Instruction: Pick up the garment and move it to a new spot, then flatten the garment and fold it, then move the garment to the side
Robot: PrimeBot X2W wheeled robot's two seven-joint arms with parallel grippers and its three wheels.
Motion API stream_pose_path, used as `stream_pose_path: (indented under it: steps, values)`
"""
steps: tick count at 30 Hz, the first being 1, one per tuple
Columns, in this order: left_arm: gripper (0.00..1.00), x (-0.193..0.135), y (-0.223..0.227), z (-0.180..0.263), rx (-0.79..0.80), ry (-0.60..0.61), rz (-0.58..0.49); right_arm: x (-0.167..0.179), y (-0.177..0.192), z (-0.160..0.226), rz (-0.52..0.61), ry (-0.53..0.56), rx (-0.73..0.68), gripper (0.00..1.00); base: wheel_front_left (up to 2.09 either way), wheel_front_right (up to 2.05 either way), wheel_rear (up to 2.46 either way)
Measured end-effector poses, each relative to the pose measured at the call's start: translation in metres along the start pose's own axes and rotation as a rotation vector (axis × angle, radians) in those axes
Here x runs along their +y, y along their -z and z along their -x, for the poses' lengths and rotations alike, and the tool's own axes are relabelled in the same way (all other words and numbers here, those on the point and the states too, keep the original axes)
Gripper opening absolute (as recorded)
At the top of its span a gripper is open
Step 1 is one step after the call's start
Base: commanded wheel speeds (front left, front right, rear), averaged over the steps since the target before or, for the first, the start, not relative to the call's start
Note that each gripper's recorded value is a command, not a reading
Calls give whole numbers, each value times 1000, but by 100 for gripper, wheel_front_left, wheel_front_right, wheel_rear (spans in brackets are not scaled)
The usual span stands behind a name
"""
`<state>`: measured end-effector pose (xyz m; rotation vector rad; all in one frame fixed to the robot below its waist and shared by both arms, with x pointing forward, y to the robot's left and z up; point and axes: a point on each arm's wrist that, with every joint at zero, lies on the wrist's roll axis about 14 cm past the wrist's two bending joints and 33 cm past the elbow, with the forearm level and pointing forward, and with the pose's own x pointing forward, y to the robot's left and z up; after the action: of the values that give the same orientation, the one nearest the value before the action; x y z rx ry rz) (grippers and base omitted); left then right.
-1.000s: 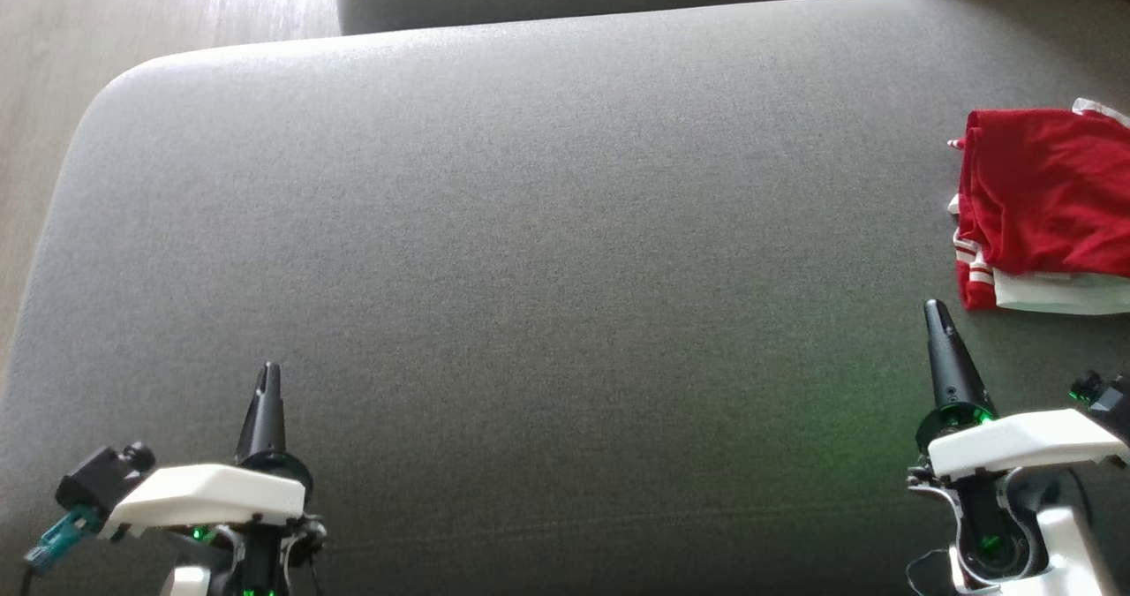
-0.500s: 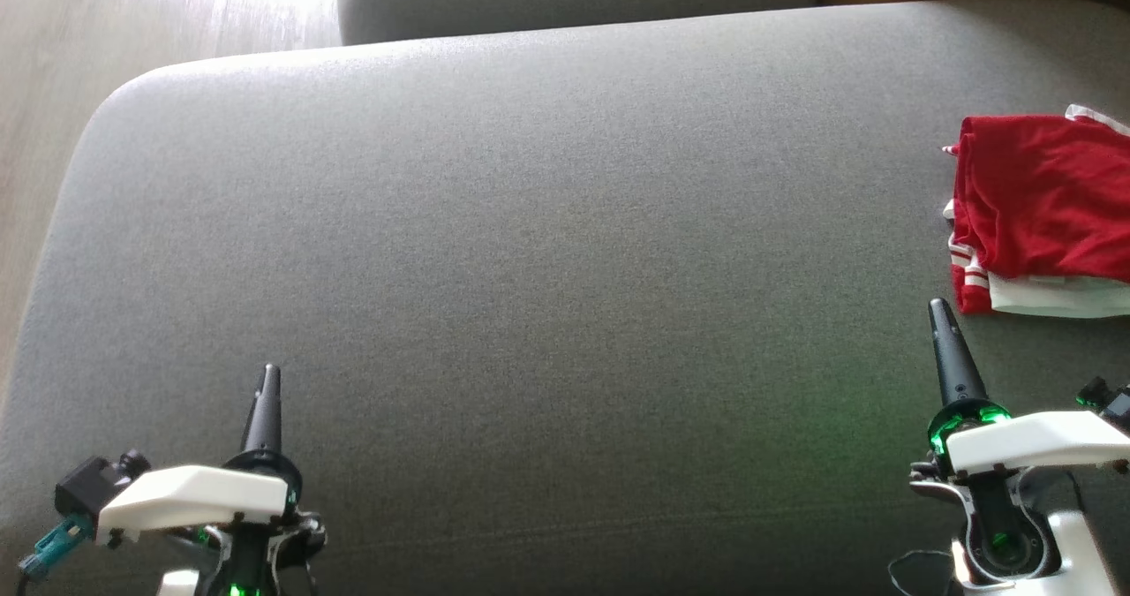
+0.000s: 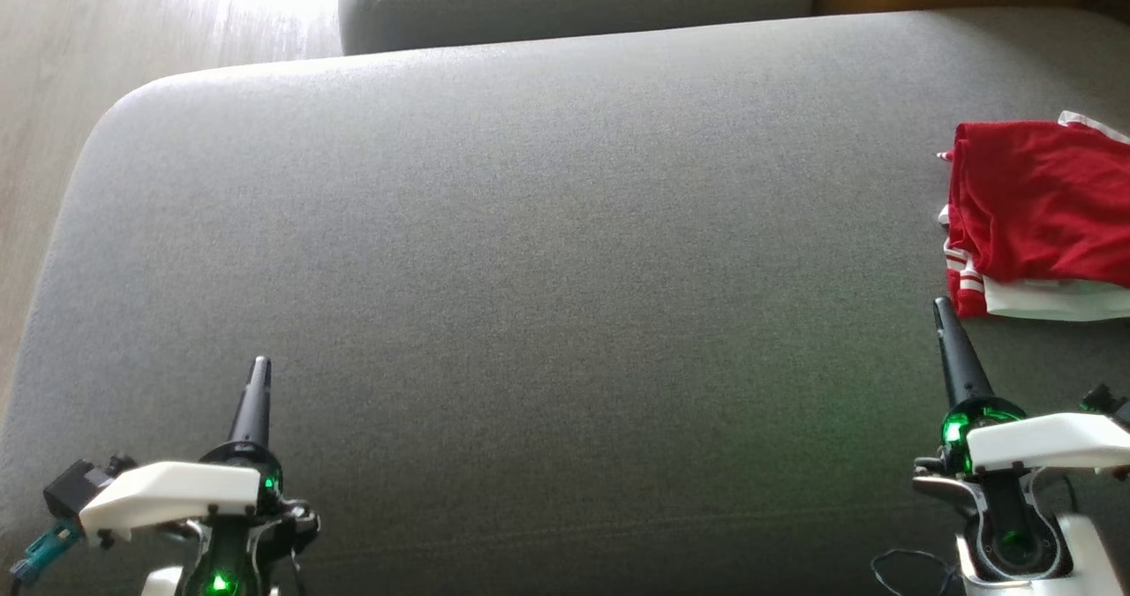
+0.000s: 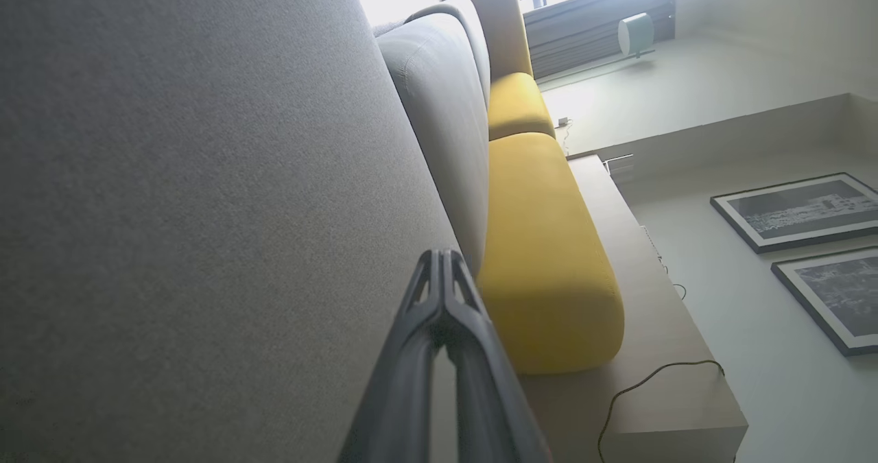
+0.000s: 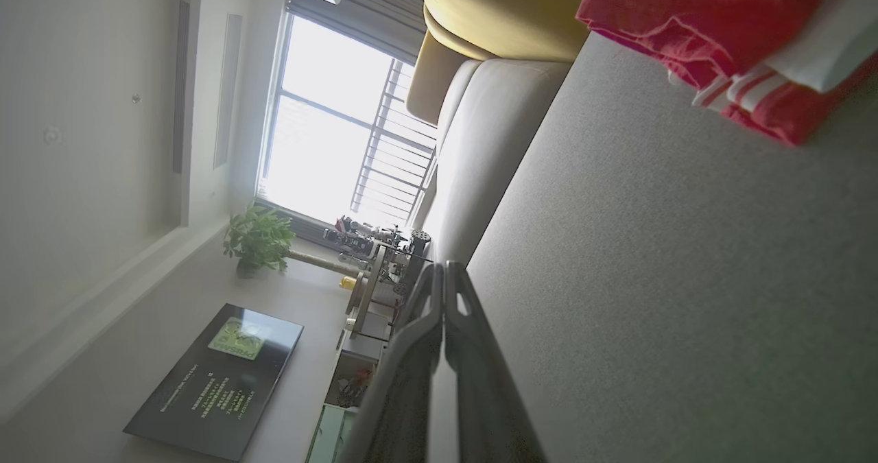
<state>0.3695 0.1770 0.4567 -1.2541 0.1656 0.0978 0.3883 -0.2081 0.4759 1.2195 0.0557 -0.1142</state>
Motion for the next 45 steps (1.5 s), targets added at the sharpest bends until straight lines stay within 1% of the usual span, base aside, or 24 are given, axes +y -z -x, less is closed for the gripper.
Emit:
stream_pose_path:
  steps: [9,31,45]
  values:
    - [0,-1,-5,1,-4,10,98,4,0,1,-106,-15,10,0,0,0,0]
    - [0,-16,-16,0,-6,85,320,9,-1,9,-350,-43,27,0,0,0,0]
    - [0,-16,-15,0,-3,85,322,9,-1,9,-356,-44,28,0,0,0,0]
